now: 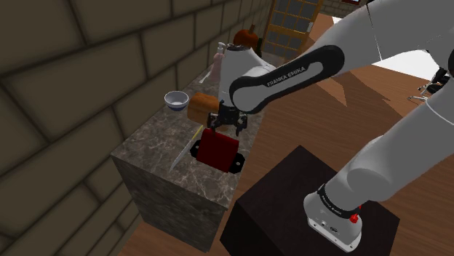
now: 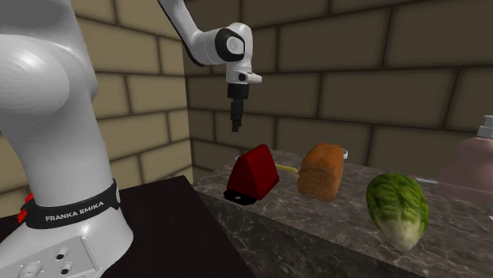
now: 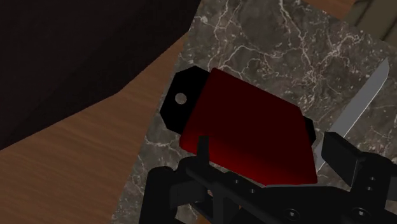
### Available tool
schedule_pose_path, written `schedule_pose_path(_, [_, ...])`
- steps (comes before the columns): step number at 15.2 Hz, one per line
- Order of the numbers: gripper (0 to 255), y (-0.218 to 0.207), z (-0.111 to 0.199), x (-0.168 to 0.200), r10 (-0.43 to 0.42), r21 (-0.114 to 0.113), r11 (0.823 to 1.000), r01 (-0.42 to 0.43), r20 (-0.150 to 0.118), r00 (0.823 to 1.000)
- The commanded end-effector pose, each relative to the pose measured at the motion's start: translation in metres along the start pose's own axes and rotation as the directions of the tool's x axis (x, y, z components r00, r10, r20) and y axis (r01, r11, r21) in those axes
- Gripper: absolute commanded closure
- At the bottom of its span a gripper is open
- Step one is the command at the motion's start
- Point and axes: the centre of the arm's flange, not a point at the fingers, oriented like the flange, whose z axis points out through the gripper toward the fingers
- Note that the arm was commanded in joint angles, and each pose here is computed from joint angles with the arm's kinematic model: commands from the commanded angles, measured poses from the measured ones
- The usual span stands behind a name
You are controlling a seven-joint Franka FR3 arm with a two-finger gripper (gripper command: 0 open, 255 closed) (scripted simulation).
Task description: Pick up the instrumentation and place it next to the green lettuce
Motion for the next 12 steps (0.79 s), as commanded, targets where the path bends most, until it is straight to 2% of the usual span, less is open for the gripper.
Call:
schedule_pose_path(1, [0, -0.017, 0.016, 0.007, 0.053, 0.007, 0.999, -0.053, -0.003, 0.999])
schedule_pose_path(6, [0, -0.060, 0.058, 0.030, 0.175, 0.021, 0.984, -0.175, -0.007, 0.985])
schedule_pose_path(12, [0, -0.108, 0.108, 0.064, 0.318, 0.037, 0.948, -0.317, -0.011, 0.948])
